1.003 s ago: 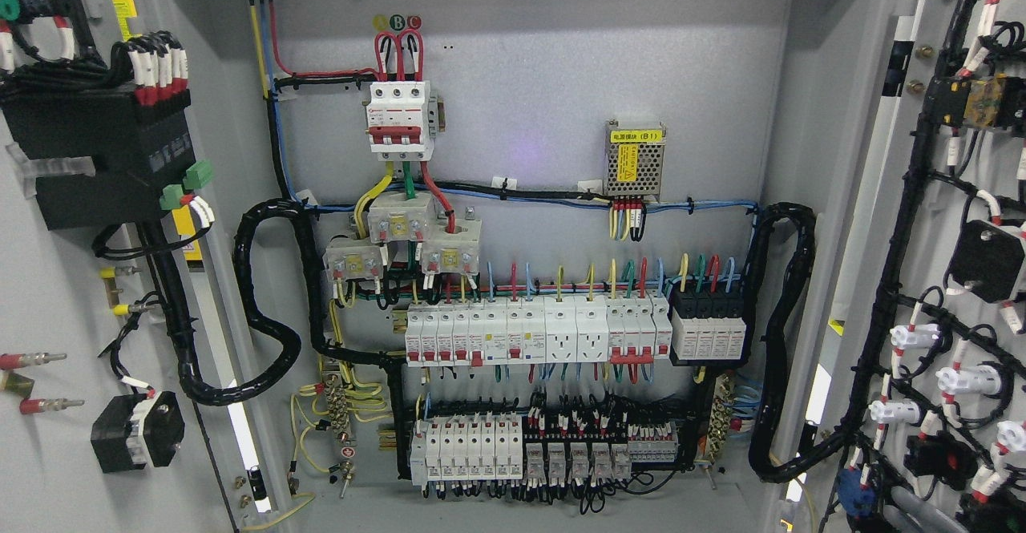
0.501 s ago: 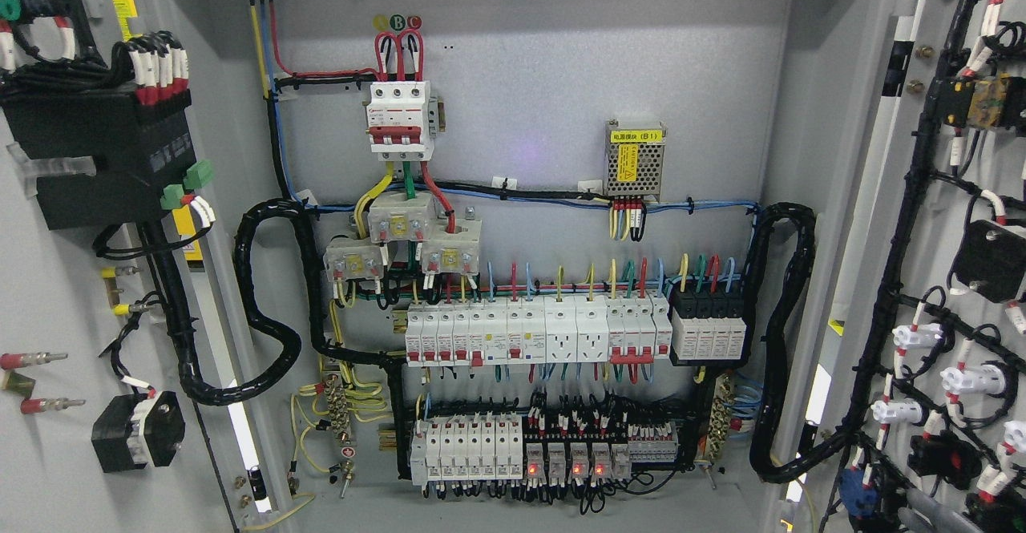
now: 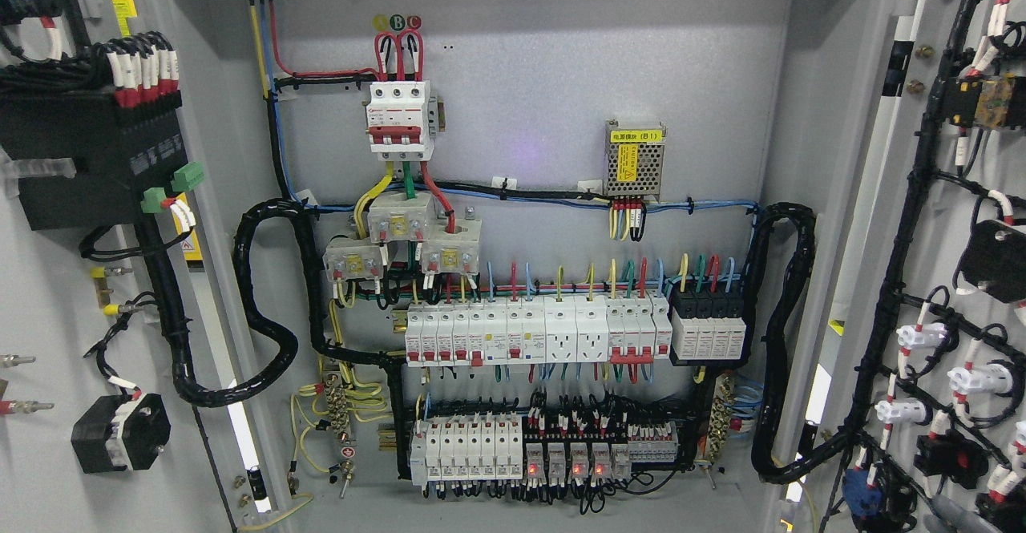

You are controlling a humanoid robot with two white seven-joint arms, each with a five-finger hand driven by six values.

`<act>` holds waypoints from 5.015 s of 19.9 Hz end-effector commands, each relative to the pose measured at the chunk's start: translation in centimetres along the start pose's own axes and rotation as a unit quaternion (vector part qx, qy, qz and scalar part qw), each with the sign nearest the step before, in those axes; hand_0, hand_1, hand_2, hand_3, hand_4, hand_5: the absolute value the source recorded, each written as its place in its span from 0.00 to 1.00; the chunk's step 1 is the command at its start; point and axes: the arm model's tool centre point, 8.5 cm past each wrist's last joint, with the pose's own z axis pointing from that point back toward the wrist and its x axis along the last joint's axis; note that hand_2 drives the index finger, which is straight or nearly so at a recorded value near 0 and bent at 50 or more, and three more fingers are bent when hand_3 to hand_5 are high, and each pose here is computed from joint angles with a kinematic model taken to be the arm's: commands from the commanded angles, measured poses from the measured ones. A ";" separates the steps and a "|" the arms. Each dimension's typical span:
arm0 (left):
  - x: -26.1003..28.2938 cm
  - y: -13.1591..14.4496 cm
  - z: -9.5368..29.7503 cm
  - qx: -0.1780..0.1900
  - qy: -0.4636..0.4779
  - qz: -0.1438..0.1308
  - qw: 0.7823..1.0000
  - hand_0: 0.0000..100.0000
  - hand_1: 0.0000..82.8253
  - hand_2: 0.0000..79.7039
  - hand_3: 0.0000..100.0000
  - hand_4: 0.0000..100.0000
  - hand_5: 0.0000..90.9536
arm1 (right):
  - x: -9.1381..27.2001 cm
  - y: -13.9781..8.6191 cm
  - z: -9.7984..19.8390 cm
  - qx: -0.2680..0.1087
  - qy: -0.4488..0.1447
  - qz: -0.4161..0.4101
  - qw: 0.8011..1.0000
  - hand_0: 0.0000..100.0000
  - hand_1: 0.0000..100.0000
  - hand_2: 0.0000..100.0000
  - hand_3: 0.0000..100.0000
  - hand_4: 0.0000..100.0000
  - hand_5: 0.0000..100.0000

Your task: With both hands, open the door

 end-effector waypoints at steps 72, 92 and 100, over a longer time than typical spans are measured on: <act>-2.6 11.4 0.9 -0.039 0.146 0.074 0.986 0.00 0.00 0.00 0.00 0.00 0.00 | -4.8 3.8 3.2 0.024 0.066 -0.107 0.992 0.22 0.01 0.00 0.00 0.00 0.00; -23.6 -8.8 32.0 0.003 0.660 0.229 0.715 0.00 0.00 0.00 0.00 0.00 0.00 | -22.2 12.4 36.9 0.008 0.626 -0.128 0.769 0.22 0.01 0.00 0.00 0.00 0.00; -20.1 -10.1 42.1 0.143 0.812 0.160 0.544 0.00 0.00 0.00 0.00 0.00 0.00 | -21.8 15.3 45.7 -0.042 0.780 -0.134 0.610 0.22 0.01 0.00 0.00 0.00 0.00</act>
